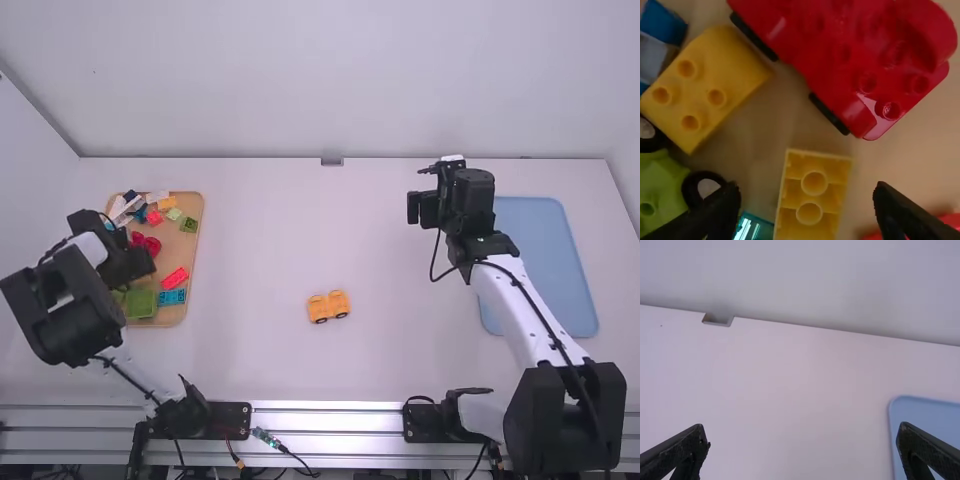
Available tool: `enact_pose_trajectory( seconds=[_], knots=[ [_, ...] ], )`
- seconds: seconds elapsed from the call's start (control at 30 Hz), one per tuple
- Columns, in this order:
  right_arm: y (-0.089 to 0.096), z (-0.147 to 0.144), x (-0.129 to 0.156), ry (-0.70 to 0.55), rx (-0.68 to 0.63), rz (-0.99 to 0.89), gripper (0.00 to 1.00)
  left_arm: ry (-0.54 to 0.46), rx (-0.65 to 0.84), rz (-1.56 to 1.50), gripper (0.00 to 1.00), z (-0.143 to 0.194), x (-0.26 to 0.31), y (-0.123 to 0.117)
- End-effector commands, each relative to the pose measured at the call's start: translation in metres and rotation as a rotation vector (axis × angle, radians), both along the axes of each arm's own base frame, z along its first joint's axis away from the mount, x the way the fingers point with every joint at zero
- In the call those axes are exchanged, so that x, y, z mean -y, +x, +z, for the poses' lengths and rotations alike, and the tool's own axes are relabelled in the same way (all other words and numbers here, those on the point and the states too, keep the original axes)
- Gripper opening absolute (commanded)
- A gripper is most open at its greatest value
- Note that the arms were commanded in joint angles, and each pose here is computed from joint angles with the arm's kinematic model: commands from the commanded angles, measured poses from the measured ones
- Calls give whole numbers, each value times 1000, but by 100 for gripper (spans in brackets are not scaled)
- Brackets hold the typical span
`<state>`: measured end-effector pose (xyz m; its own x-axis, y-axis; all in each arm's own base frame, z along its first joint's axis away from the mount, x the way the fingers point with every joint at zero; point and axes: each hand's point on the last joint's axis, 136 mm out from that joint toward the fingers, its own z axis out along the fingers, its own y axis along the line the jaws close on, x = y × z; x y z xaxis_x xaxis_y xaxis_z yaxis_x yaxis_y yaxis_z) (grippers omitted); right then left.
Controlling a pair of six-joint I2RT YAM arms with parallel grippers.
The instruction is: Assemble lego blocks to make yellow taxi
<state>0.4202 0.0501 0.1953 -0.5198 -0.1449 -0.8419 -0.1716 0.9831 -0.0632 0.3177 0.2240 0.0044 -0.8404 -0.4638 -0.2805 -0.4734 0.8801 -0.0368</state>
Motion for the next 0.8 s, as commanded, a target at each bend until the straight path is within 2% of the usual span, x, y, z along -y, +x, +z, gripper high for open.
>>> enact_pose_trajectory(
  seconds=[0.0,0.1,0.17,0.2,0.47,0.77],
  knots=[
    [4,9,0,2,22,0,99,-6,-4,-28,64,-3,3,3],
    [4,9,0,2,22,0,99,3,7,-28,55,-4,1,5],
    [4,9,-1,1,22,-1,99,-1,5,-52,42,-5,4,4],
    [4,9,-1,1,22,0,99,-4,1,-51,40,-7,5,3],
    [4,9,1,1,21,-4,99,0,0,-50,46,-14,7,-1],
    [4,9,0,1,21,-3,99,-10,-10,-43,40,-16,9,-4]
  ],
)
